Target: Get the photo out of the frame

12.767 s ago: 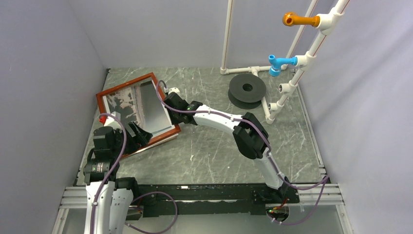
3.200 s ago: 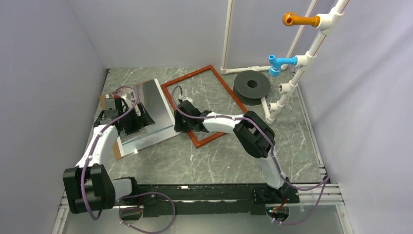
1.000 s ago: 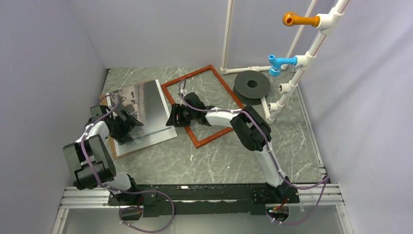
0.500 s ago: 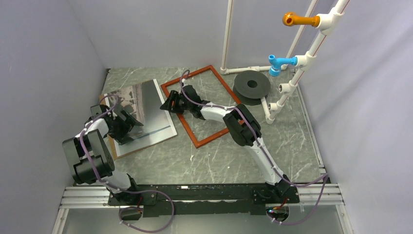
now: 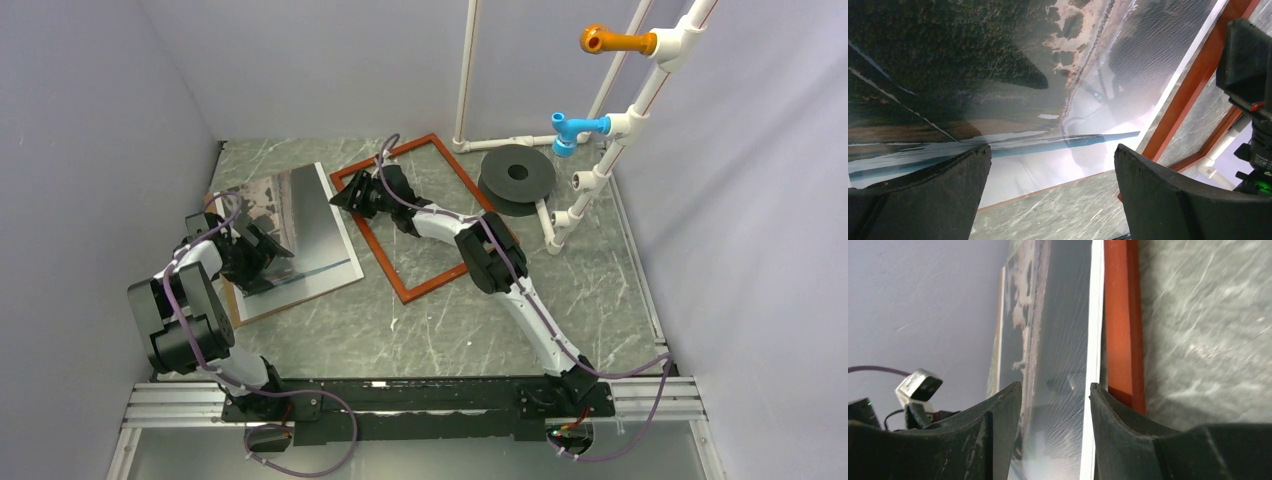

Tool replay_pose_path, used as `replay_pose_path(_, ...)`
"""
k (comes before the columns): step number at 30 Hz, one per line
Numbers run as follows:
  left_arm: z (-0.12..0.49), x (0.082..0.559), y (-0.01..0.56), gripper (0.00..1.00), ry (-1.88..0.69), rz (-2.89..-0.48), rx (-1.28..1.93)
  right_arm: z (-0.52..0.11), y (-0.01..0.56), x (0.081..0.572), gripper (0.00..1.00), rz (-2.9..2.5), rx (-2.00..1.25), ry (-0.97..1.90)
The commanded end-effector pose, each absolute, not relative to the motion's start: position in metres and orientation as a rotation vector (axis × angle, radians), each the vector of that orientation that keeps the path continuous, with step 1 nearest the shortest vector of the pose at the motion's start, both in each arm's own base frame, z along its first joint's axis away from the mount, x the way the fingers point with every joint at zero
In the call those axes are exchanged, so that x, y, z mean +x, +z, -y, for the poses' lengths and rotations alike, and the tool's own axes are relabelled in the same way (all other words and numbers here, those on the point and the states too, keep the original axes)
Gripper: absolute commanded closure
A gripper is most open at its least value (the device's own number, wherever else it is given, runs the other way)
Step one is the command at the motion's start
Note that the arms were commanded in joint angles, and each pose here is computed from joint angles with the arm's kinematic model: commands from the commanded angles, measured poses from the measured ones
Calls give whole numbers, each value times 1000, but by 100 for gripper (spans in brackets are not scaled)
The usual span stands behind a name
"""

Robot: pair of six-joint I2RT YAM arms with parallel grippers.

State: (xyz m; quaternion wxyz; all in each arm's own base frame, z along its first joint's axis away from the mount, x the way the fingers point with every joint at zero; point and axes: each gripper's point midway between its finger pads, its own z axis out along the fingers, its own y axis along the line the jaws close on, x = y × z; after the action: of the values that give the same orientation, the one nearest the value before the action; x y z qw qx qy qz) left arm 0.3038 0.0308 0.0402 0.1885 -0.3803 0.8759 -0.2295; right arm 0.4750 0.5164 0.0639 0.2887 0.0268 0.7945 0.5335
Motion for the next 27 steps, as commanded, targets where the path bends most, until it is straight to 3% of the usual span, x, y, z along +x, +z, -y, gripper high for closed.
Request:
replay_pose_path(1, -44, 293, 24, 1, -526, -2523, -1041, -510, 42, 485, 45, -2198, 46, 1204)
replay_pose_path(9, -36, 312, 76, 1, -605, -2365, -803, -487, 47, 446, 38, -2308, -240, 960)
replay_pose_path(15, -67, 313, 106, 1, -377, -2325, -822, -477, 53, 401, 25, -2359, -494, 823)
replay_pose_path(20, -111, 314, 103, 1, -124, -2377, -870, -466, 50, 391, 16, -2357, -565, 673)
replay_pose_path(27, -158, 307, 79, 1, 6, -2487, -973, -468, 32, 386, 15, -2377, -607, 567)
